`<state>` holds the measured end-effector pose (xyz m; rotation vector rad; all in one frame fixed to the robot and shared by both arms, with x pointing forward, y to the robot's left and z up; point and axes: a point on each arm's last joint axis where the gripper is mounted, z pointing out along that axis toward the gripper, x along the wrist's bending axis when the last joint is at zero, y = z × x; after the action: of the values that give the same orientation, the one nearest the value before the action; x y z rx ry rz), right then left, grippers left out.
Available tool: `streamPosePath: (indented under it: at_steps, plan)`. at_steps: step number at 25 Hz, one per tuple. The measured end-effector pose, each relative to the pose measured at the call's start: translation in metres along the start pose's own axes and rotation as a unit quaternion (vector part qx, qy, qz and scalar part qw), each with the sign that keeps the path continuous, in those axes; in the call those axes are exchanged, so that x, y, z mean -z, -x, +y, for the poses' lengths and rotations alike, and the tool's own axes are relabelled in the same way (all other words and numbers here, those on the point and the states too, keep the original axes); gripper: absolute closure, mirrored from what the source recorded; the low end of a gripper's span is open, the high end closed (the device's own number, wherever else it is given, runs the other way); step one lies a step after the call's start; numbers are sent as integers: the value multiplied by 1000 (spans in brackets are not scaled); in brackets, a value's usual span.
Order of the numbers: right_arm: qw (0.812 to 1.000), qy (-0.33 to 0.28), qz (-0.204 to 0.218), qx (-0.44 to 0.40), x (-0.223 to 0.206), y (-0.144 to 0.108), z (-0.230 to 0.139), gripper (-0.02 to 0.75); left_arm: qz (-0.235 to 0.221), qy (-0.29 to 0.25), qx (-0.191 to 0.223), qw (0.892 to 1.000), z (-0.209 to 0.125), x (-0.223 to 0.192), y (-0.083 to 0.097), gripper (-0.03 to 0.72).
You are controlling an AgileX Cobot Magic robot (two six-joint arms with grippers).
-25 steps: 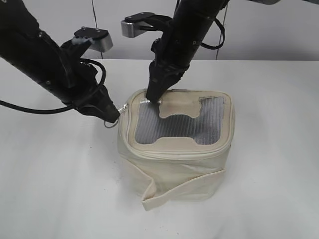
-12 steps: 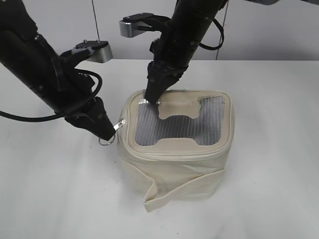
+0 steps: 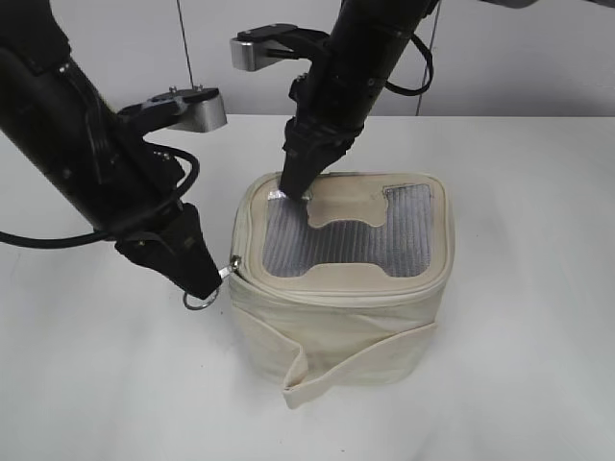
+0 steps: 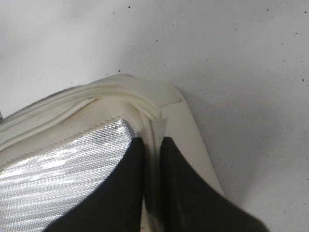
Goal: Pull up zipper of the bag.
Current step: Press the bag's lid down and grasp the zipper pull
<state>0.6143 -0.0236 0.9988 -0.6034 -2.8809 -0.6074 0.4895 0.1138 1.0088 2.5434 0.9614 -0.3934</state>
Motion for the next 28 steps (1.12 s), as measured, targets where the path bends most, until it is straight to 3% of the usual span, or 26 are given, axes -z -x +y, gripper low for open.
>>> streamPosePath:
  at_steps: [13,22,28]
  plan:
    - [1000,-1,-1,-2,0,-1,0,676,10,-15,-27,999,4,-15,47,685]
    - [1000,-3,-3,-1,0,0,0,677,11,54,-67,996,17,-35,90,684]
    - [1000,-5,-4,2,0,0,-1,677,13,116,-76,990,25,-43,107,680]
